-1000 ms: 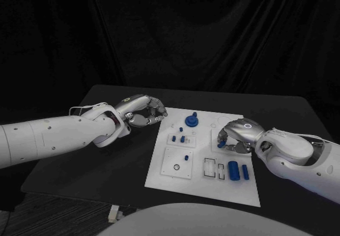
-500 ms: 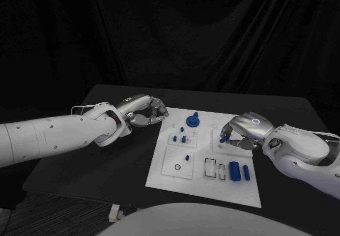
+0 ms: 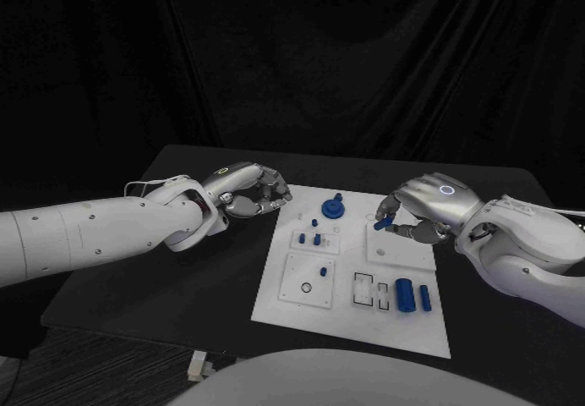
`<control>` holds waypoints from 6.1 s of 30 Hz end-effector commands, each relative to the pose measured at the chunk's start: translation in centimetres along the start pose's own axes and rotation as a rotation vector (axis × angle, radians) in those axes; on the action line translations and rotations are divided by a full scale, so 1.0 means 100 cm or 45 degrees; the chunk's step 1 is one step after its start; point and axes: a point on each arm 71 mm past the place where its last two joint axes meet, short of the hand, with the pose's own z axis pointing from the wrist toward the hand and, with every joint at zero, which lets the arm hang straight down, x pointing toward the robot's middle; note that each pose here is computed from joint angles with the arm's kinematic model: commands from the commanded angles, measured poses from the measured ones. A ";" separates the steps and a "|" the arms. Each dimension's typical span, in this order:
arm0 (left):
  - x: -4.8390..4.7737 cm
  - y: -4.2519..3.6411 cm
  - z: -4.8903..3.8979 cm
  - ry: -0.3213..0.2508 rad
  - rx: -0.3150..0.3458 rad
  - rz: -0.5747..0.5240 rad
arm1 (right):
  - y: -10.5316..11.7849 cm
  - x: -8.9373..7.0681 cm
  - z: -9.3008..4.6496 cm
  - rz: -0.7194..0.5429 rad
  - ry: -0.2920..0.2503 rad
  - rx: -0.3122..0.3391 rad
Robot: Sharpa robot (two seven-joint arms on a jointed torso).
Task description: Assemble the parts on the task board
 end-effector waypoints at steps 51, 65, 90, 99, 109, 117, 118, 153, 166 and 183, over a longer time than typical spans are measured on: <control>0.0015 0.0009 0.0002 0.018 -0.003 -0.013 | 0.140 0.058 0.056 -0.115 0.209 -0.473; 0.0023 -0.0001 0.0018 0.017 0.002 -0.014 | 0.144 0.065 0.058 -0.131 0.248 -0.471; 0.0029 -0.0008 0.0028 0.017 0.007 -0.015 | 0.143 0.077 0.058 -0.110 0.207 -0.455; 0.0030 -0.0006 0.0030 0.019 0.006 -0.015 | 0.142 0.077 0.057 -0.132 0.203 -0.455; 0.0032 -0.0004 0.0030 0.022 0.005 -0.017 | 0.141 0.077 0.056 -0.137 0.208 -0.454; 0.0034 -0.0004 0.0032 0.025 0.004 -0.018 | 0.142 0.077 0.056 -0.138 0.211 -0.453; 0.0035 -0.0004 0.0033 0.026 0.004 -0.019 | 0.142 0.077 0.056 -0.138 0.210 -0.454; 0.0045 -0.0008 0.0044 0.033 0.004 -0.023 | 0.141 0.080 0.060 -0.154 0.247 -0.436; 0.0046 -0.0007 0.0044 0.034 0.003 -0.023 | 0.138 0.081 0.059 -0.154 0.246 -0.423; 0.0038 -0.0001 0.0028 0.032 -0.001 -0.022 | 0.122 0.068 0.045 -0.129 0.135 -0.359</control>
